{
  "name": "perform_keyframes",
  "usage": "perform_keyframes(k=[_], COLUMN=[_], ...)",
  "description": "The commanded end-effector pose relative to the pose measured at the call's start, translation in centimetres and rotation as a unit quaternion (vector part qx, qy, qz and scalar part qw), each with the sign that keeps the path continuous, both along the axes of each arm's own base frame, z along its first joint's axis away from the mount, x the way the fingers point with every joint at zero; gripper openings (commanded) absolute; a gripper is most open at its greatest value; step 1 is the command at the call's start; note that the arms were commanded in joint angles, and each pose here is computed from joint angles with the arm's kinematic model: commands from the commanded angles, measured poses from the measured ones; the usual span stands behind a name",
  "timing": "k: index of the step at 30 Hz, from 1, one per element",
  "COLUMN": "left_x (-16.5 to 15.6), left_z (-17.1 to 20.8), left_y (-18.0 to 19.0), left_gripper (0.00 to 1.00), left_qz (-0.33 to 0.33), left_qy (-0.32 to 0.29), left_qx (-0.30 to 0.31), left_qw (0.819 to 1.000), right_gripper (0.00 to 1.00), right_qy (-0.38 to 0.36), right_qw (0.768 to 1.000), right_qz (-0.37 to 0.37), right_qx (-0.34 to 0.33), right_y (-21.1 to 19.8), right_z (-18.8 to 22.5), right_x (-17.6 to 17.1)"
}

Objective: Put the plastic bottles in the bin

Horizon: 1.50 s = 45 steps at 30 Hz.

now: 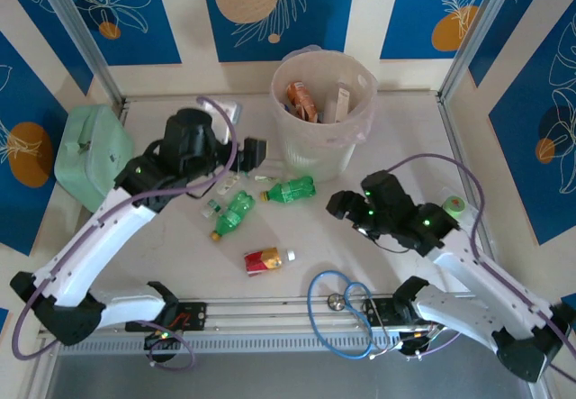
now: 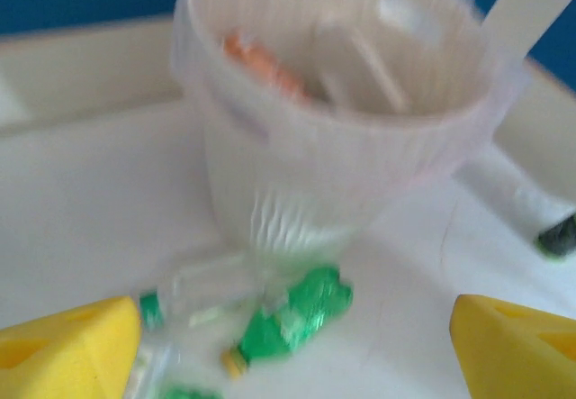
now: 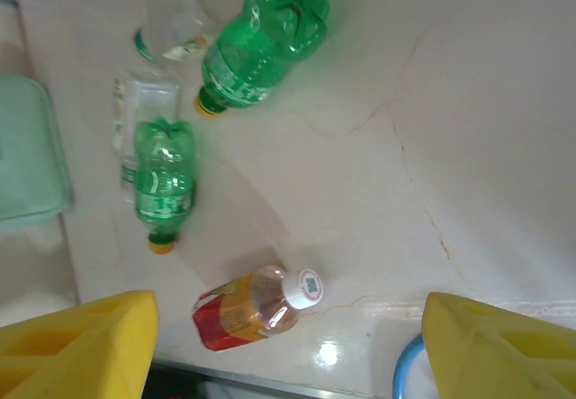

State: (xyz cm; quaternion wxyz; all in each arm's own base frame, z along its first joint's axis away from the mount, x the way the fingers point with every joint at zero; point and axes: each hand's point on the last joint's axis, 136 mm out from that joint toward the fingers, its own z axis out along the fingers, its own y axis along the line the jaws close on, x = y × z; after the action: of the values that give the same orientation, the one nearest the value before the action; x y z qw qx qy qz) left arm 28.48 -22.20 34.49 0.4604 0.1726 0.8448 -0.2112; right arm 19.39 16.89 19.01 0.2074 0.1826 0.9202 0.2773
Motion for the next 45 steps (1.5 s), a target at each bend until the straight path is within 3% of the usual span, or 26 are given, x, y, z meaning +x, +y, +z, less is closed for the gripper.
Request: perform_keyframes(k=[1, 5, 9, 13, 16, 27, 45], left_x=[-3.7, -8.7, -12.6, -14.6, -15.0, -16.2, -15.9], left_z=[-7.0, -12.4, -17.2, -22.4, -24.7, -28.2, -29.8], left_y=[0.3, -0.7, -2.1, -2.4, -3.1, -4.2, -6.1], left_gripper=[0.9, 0.91, 0.94, 0.94, 0.95, 0.88, 0.7], left_qz=[-0.034, -0.095, -0.156, -0.194, -0.202, -0.233, -0.244], left_qy=[0.106, 0.176, 0.214, 0.265, 0.273, 0.296, 0.302], left_qx=[0.027, 0.053, 0.13, 0.203, 0.223, 0.281, 0.317], left_qw=[0.993, 0.978, 0.955, 0.923, 0.914, 0.882, 0.865], right_gripper=[0.78, 0.79, 0.79, 0.78, 0.78, 0.77, 0.79], right_qy=[-0.028, -0.017, -0.001, 0.012, 0.014, 0.024, 0.043], right_qw=[0.999, 0.999, 0.999, 0.998, 0.998, 0.997, 0.996], right_qz=[-0.019, -0.031, -0.045, -0.055, -0.061, -0.071, -0.074], right_qx=[-0.01, -0.013, -0.01, -0.004, 0.001, 0.015, 0.034], right_y=[0.9, 1.0, 0.5, 0.0, -0.4, -1.2, -1.4], right_z=[1.0, 0.4, -0.1, -0.5, -0.6, -1.0, -1.1], right_x=[1.4, 1.7, 1.8, 1.7, 1.5, 1.2, 0.8])
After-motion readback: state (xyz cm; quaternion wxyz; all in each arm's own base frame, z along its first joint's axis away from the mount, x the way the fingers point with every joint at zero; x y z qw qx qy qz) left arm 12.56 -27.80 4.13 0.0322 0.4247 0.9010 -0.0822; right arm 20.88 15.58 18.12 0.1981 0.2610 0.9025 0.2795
